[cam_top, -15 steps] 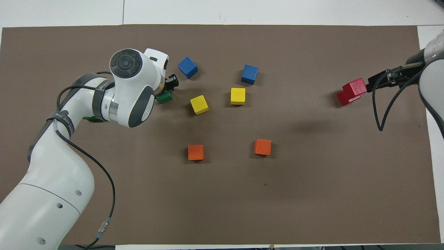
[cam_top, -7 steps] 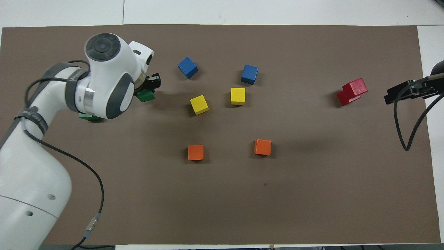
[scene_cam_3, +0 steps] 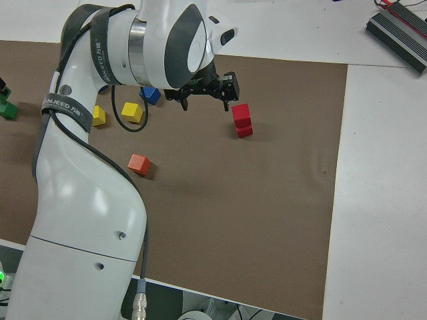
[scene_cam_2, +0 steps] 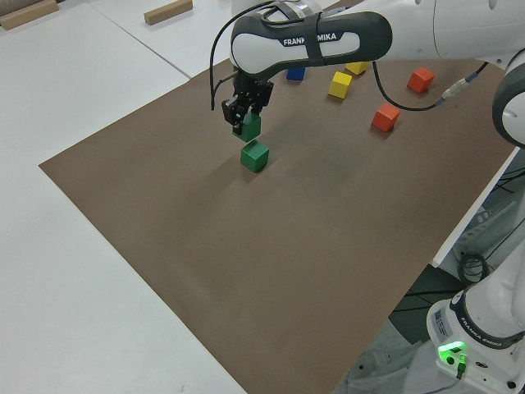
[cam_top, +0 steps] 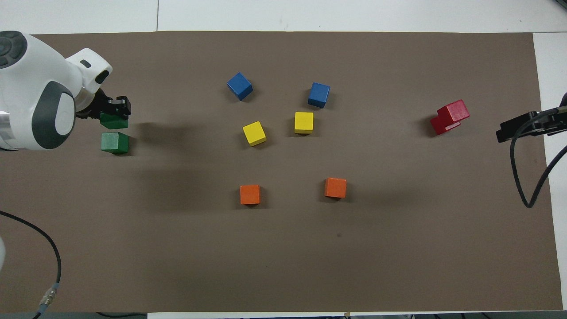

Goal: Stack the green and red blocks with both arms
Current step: 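Carry the green cube onto the green cube while the right gripper withdraws, then lower the green cube onto the other and open the left gripper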

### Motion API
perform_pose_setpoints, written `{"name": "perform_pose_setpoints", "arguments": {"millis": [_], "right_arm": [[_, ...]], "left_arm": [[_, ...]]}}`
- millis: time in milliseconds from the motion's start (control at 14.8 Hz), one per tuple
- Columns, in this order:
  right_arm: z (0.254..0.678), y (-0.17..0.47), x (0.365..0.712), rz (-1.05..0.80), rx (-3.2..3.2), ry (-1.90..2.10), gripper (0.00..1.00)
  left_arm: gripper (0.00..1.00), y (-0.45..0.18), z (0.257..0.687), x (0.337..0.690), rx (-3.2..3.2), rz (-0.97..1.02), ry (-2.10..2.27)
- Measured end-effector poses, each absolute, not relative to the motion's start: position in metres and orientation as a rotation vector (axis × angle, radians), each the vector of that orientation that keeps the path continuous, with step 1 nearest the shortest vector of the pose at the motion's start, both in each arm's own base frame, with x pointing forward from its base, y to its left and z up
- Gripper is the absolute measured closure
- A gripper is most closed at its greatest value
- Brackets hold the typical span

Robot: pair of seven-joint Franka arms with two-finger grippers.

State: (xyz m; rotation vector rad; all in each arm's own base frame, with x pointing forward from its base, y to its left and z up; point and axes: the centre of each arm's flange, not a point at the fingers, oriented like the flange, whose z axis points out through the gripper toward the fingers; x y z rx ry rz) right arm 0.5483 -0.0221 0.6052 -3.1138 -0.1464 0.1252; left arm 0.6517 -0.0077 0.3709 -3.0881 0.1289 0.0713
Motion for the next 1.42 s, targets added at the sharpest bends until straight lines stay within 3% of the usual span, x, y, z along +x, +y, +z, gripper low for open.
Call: {"name": "perform_pose_setpoints", "arguments": {"millis": [676, 1419], "right_arm": [[0.602, -0.036, 0.543, 0.131, -3.120, -0.104, 0.00], [0.607, -0.039, 0.550, 0.035, -3.192, -0.120, 0.00]], "left_arm": [[0.45, 0.028, 0.368, 0.631, -3.142, 0.115, 0.132], [0.45, 0.021, 0.364, 0.623, -3.145, 0.122, 0.149]]}}
